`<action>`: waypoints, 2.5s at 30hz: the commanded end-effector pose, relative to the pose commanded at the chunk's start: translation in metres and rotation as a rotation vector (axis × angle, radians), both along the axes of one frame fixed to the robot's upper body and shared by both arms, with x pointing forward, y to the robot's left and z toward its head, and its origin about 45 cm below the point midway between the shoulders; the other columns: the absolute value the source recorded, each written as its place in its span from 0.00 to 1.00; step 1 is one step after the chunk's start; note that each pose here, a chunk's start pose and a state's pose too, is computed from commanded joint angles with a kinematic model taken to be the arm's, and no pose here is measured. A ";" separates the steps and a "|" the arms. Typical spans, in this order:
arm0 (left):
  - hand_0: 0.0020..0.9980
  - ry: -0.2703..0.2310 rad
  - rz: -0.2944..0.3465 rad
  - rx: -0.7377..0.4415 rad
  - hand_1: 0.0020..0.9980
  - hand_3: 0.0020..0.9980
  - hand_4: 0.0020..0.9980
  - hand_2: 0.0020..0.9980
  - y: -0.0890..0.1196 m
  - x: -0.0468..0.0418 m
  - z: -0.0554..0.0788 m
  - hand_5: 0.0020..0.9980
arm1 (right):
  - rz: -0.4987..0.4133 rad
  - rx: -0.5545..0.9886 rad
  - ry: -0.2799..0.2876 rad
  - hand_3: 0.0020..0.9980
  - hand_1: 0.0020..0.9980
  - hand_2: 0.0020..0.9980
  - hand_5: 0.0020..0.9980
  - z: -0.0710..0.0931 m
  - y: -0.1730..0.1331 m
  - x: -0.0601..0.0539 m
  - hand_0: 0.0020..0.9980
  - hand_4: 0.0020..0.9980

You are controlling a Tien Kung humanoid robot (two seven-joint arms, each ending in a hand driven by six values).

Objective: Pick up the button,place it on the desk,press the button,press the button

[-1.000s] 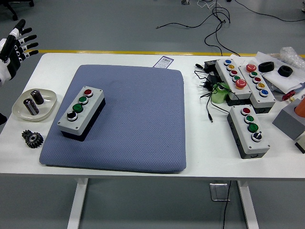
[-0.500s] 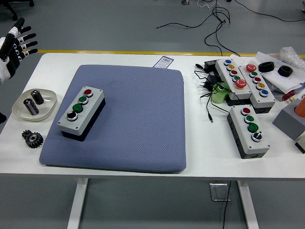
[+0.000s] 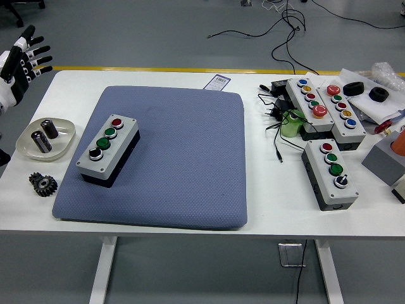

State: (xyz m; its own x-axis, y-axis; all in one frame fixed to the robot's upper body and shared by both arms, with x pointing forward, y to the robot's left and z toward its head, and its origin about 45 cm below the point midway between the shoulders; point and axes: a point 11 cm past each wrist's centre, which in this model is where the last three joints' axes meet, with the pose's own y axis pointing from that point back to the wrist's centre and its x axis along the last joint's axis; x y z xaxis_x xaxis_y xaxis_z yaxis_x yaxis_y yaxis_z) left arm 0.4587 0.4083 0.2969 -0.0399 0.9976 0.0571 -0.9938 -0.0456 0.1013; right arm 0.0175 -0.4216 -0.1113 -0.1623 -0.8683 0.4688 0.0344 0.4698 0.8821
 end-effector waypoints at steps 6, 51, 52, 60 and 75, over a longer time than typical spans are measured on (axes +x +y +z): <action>0.85 0.010 0.013 0.083 0.91 0.94 0.84 0.92 -0.001 -0.0012 0.000 0.86 | -0.002 0.000 0.001 0.67 0.72 0.77 0.14 0.000 0.000 -0.001 0.66 0.37; 1.00 0.273 -0.154 1.264 1.00 1.00 1.00 1.00 -0.106 -0.0587 -0.065 0.78 | -0.003 0.004 0.008 0.66 0.72 0.77 0.14 -0.001 0.002 -0.007 0.67 0.37; 1.00 0.273 -0.163 1.279 1.00 1.00 1.00 1.00 -0.108 -0.0587 -0.067 0.78 | -0.003 0.004 0.008 0.66 0.72 0.77 0.14 -0.001 0.002 -0.007 0.67 0.37; 0.84 0.282 -0.238 1.346 1.00 1.00 1.00 1.00 -0.126 -0.0584 -0.077 0.73 | -0.002 0.002 0.006 0.66 0.72 0.77 0.14 -0.001 0.002 -0.006 0.67 0.37; 0.71 0.287 -0.229 1.465 0.93 1.00 1.00 1.00 -0.134 -0.0425 -0.080 0.55 | -0.001 -0.005 0.003 0.66 0.72 0.77 0.14 0.000 0.000 -0.004 0.66 0.36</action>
